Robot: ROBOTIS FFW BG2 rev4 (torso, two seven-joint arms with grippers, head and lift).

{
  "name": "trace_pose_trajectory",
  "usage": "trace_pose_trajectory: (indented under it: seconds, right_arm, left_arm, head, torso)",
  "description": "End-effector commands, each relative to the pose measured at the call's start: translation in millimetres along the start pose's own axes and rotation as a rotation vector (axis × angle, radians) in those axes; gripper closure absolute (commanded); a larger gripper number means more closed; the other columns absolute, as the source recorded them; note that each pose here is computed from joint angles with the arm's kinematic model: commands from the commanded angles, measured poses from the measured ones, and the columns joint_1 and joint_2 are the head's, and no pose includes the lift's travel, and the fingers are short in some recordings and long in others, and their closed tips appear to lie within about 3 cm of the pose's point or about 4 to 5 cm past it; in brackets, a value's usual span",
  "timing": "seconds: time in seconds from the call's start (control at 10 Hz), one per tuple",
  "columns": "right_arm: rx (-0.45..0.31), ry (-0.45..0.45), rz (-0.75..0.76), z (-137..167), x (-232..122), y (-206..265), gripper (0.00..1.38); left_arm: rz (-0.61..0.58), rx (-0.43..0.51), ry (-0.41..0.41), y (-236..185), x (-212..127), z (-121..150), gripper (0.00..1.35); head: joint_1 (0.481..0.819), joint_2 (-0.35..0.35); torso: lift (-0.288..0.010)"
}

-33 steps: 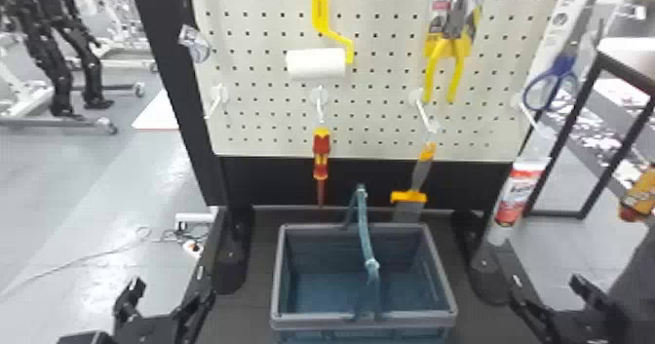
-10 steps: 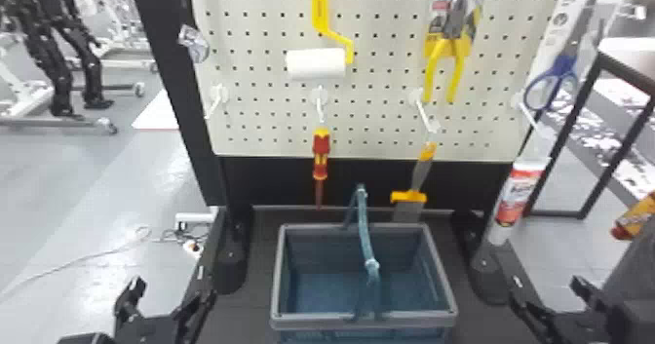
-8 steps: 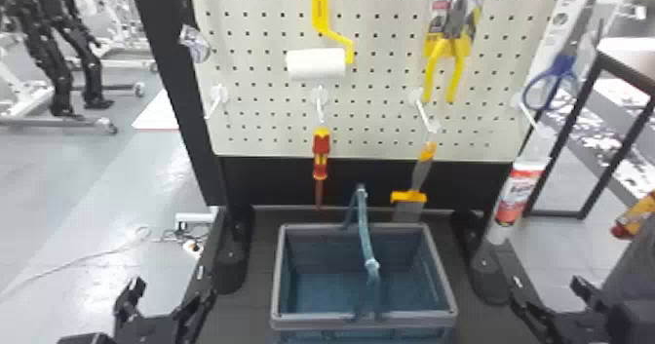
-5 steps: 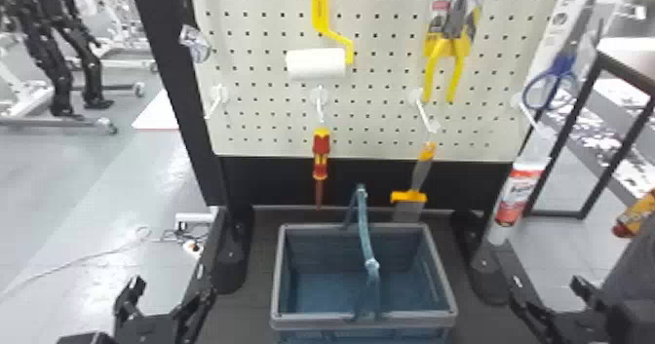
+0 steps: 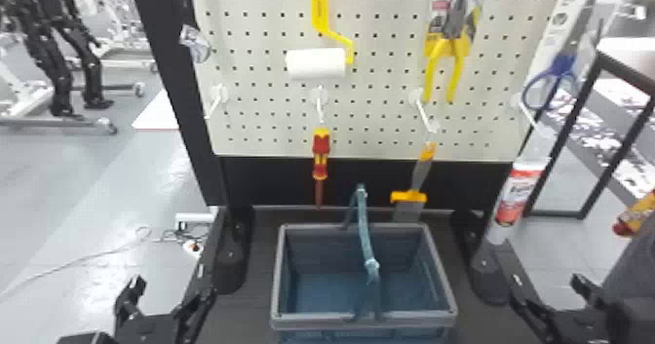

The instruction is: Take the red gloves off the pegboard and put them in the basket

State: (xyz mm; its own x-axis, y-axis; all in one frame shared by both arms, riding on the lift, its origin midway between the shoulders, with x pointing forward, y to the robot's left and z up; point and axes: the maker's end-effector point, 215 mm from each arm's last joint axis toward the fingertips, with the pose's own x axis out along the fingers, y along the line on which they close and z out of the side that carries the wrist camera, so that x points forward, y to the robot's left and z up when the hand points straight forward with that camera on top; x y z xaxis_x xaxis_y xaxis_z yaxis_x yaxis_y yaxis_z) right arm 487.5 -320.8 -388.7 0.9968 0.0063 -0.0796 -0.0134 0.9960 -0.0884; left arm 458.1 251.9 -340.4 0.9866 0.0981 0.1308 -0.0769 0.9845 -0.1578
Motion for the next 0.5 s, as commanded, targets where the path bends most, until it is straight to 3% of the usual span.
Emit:
trace_pose_trajectory:
  seconds: [0.0, 0.4]
  right_arm:
    - [0.000, 0.000, 0.000, -0.1, -0.5, 0.3, 0.31]
    - [0.001, -0.002, 0.000, 0.8, -0.9, 0.2, 0.31]
  left_arm:
    - [0.000, 0.000, 0.000, 0.0, -0.2, -0.2, 0.26]
    - [0.002, 0.004, -0.004, 0.2, -0.6, 1.0, 0.26]
  head:
    - [0.549, 0.000]
    - [0.549, 0.000]
  torso:
    - [-0.100]
    - [-0.100]
